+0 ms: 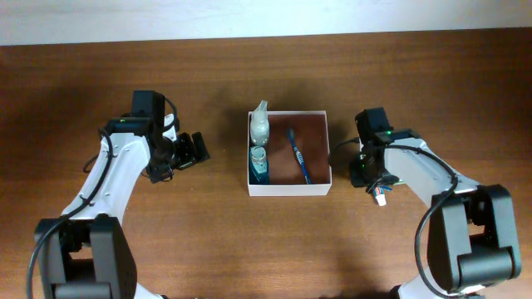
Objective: Pack container
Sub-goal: 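Move the right gripper back right and grasp the teal toothpaste tube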
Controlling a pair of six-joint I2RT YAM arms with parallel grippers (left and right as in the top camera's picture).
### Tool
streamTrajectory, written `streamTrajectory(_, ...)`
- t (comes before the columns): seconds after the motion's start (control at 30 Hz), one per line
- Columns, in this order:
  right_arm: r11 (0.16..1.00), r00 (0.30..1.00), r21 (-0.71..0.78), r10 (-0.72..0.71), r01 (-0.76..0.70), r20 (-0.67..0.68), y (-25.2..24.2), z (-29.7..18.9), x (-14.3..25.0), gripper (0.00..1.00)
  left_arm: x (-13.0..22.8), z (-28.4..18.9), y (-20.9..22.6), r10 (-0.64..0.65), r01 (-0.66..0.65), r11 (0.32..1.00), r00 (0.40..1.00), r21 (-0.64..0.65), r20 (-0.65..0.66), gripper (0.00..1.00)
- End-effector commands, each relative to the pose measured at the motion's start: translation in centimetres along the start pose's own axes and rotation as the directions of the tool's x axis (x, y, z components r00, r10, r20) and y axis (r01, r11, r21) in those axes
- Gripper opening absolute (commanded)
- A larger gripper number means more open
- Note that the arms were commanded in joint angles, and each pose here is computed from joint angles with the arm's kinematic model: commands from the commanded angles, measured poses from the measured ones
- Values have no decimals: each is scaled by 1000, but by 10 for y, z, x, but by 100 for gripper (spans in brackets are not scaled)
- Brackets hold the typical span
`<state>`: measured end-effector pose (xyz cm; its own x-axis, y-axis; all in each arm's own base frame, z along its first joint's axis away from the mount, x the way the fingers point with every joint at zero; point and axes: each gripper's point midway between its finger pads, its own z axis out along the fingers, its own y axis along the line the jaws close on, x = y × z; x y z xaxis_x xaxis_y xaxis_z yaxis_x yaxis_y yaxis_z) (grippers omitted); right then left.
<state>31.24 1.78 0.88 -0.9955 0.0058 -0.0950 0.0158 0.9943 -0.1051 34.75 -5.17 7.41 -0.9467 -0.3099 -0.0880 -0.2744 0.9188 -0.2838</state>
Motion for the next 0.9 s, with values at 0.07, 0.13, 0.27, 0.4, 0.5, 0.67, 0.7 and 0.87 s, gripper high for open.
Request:
streamTrajectory(0.07, 1000, 999, 1, -8, 8, -40, -1, 12, 8, 45, -2, 2, 1, 2, -2, 1000, 1000, -5, -2, 100)
streamTrajectory(0.13, 1000, 999, 1, -7, 7, -42, 0, 12, 9, 45, -2, 2, 1, 2, -2, 1000, 1000, -5, -2, 100)
streamTrajectory(0.27, 1000, 999, 1, -7, 7, -45, 0, 13, 10, 45, -2, 2, 1, 2, -2, 1000, 1000, -5, -2, 99)
streamTrajectory(0.4, 1000, 999, 2, -8, 8, -54, -1, 15, 14, 33, -2, 2, 1, 2, -2, 1000, 1000, -5, -2, 99)
streamTrajectory(0.5, 1000, 998, 3, -9, 9, -60, -1, 16, 16, 18, -2, 2, 1, 2, -2, 1000, 1000, -5, -2, 99)
streamTrajectory(0.67, 1000, 998, 3, -9, 9, -62, -1, 17, 17, 12, -2, 2, 1, 2, -2, 1000, 1000, -5, -2, 99)
streamTrajectory(0.7, 1000, 998, 3, -10, 10, -61, -1, 17, 17, 12, -2, 2, 1, 2, -2, 1000, 1000, -5, -2, 99)
streamTrajectory(0.87, 1000, 999, 1, -8, 9, -48, -1, 2, 7, 12, -2, 2, 1, 2, -2, 1000, 1000, -5, -2, 99)
